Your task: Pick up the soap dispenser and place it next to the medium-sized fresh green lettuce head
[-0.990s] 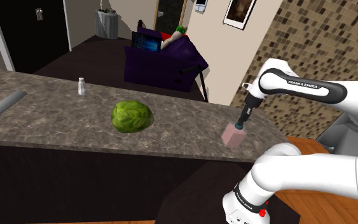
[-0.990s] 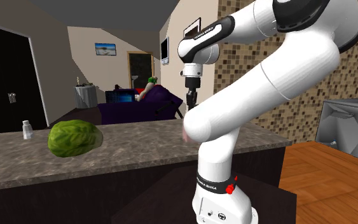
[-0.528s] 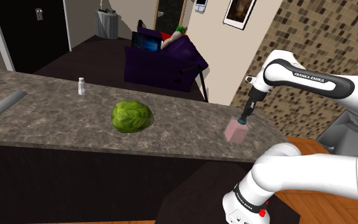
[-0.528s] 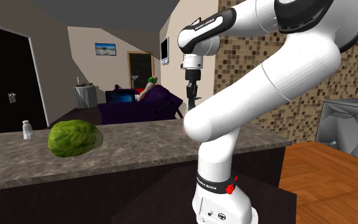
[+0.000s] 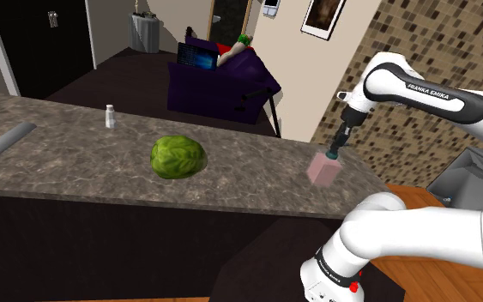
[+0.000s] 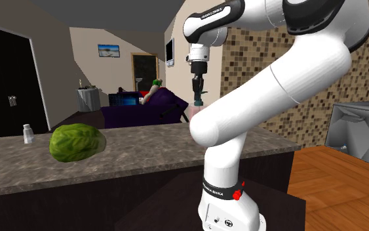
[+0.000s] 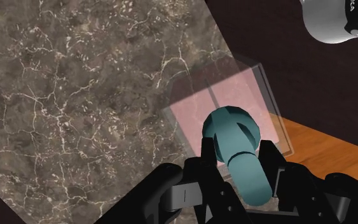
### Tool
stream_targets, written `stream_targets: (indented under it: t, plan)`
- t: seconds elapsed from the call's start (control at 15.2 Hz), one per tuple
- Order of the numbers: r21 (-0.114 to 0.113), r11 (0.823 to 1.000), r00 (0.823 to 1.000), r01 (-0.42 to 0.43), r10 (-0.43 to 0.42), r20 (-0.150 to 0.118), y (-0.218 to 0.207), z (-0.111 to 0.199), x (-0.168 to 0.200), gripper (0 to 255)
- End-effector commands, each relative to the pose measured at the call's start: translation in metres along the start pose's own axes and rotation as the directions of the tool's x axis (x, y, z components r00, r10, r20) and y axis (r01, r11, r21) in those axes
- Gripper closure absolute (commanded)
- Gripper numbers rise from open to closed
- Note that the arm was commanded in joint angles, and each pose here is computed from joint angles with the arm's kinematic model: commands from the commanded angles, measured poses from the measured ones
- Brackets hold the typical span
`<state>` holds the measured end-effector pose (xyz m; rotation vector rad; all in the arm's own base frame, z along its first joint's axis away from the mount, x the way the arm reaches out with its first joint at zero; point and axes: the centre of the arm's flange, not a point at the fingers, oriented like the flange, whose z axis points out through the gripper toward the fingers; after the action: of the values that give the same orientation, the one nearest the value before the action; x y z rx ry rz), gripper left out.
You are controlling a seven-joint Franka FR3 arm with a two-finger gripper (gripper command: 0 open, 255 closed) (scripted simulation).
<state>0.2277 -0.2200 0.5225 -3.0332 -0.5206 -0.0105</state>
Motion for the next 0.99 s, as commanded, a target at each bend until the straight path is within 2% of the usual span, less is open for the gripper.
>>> stream_targets:
  t: [0.0,0.92]
  plan:
    - [0.000,1.000,1.000,0.000,0.000,0.000,0.000,-0.010,0.000,255]
    - [0.000,1.000,1.000,0.000,0.000,0.000,-0.005,-0.084,0.001,255]
